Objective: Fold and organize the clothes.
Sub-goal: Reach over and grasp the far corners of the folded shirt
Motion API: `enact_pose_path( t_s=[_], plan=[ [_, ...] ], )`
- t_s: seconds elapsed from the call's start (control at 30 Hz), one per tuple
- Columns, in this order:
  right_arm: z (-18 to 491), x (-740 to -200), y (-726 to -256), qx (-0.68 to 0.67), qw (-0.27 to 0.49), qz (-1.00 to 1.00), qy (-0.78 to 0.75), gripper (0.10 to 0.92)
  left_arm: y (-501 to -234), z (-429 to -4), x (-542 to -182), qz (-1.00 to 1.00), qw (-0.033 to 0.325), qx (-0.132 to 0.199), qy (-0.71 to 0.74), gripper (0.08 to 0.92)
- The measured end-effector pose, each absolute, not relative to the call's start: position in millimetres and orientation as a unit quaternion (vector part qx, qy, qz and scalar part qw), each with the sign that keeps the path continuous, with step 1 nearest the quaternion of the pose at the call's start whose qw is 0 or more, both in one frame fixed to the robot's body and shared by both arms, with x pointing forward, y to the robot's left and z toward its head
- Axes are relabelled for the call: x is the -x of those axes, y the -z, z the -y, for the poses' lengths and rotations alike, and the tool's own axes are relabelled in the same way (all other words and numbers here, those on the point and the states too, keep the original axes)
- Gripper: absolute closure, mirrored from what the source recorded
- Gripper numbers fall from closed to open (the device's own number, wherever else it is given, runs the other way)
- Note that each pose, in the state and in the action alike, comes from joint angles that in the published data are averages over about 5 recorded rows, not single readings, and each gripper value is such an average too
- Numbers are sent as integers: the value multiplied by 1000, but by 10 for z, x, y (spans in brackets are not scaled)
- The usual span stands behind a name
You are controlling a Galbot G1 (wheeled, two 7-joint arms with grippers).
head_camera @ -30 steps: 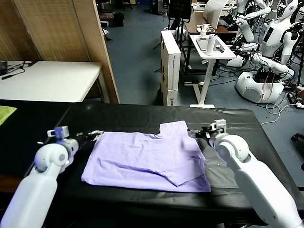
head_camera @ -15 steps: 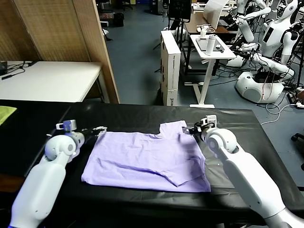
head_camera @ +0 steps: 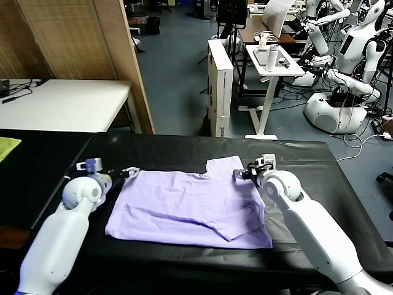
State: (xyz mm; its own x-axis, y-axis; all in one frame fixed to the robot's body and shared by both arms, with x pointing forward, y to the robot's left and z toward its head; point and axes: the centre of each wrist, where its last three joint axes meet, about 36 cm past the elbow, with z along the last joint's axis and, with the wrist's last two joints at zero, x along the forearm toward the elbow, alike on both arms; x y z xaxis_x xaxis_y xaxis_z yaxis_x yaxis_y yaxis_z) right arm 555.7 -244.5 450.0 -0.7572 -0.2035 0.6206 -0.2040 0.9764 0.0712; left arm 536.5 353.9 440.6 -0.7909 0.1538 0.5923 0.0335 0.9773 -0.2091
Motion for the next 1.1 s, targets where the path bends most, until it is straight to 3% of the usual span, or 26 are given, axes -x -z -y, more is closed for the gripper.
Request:
enact_pose_path(
  t_s=[0.13,0.33,0.63,0.93,1.1],
  plan=[
    [2473,-5498,-4494,-109,331,937,0,291,-4391,-3542,-5301,941,320,50,-93,176],
    [2487,-5472,-4476,-109,333,937,1,365,-4333,-3510,-5189,940,324,52,-90,188],
    [2451,-5504,-4565,-115,325,938,9,379,-4288,-3495,-5134,939,328,52,-87,298],
    [2438,-5604,-4548,-106,328,939,11,402,-4287,-3475,-5134,939,328,54,-87,326],
    [2433,-5612,-4514,-104,331,938,10,525,-4291,-3462,-5129,939,328,56,-86,352]
  ],
)
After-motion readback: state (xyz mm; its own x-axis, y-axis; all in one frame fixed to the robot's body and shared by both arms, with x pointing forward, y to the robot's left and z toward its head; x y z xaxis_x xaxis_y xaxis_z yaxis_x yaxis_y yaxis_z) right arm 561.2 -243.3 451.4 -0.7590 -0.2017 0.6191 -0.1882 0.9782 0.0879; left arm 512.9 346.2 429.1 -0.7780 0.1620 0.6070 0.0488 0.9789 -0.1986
